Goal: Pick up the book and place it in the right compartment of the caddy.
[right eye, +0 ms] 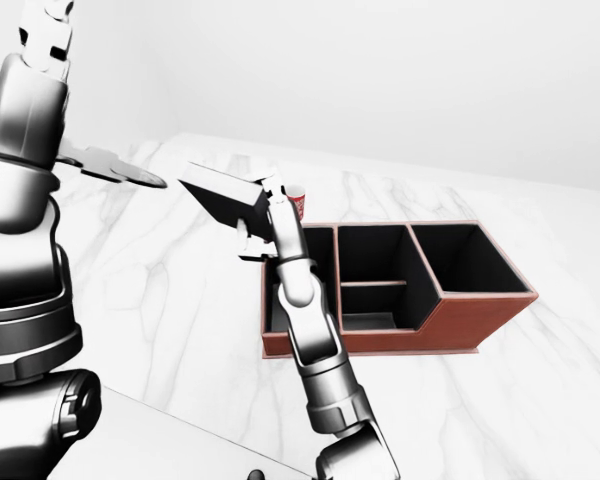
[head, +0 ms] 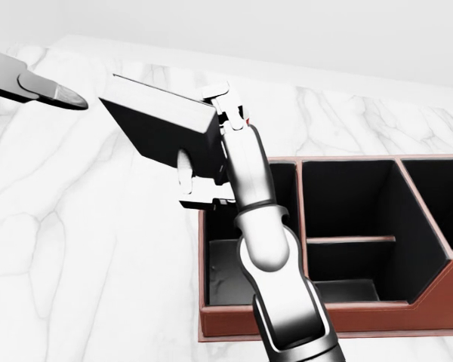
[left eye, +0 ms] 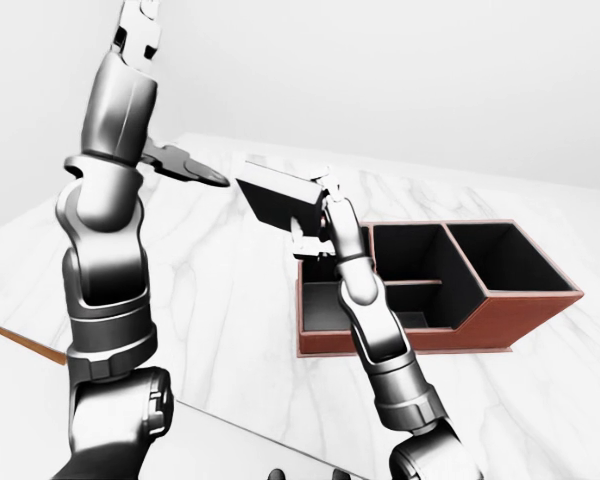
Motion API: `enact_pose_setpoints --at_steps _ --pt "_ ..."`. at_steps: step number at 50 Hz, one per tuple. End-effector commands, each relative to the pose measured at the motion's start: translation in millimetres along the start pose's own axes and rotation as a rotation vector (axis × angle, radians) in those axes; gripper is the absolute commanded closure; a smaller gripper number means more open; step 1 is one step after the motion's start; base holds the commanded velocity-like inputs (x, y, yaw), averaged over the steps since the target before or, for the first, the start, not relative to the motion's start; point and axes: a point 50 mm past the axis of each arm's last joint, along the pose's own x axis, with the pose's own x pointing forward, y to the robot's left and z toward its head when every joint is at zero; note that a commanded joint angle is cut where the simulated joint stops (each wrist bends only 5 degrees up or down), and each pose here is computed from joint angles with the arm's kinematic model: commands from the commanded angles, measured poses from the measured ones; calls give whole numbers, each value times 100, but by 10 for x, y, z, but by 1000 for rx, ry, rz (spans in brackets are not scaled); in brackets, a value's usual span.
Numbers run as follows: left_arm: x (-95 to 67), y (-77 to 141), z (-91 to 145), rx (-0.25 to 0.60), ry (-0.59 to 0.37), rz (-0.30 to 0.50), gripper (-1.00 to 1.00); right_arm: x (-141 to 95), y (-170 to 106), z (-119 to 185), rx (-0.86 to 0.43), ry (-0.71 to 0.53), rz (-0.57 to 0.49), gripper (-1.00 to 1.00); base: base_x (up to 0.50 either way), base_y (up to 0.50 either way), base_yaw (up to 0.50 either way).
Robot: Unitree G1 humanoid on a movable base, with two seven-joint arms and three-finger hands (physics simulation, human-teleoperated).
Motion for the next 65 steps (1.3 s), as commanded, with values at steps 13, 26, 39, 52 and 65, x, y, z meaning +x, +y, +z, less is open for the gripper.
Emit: enact_pose_setpoints --at_steps 13,26,39,52,65 --pt "-82 460 -90 -627 -96 356 -100 87 -163 94 67 -34 -60 100 0 0 0" --pt "-396 159 -458 -678 86 342 -100 239 -402 362 67 -137 -115 100 0 0 0" --pt "-449 169 -370 -707 49 358 -100 341 -672 536 62 -196 -180 100 0 0 0" --pt "-510 111 -396 -714 69 349 -100 424 -913 626 54 -217 -234 100 0 0 0" --pt "-535 94 -414 -707 78 341 -100 469 -1198 766 28 -253 -292 100 0 0 0"
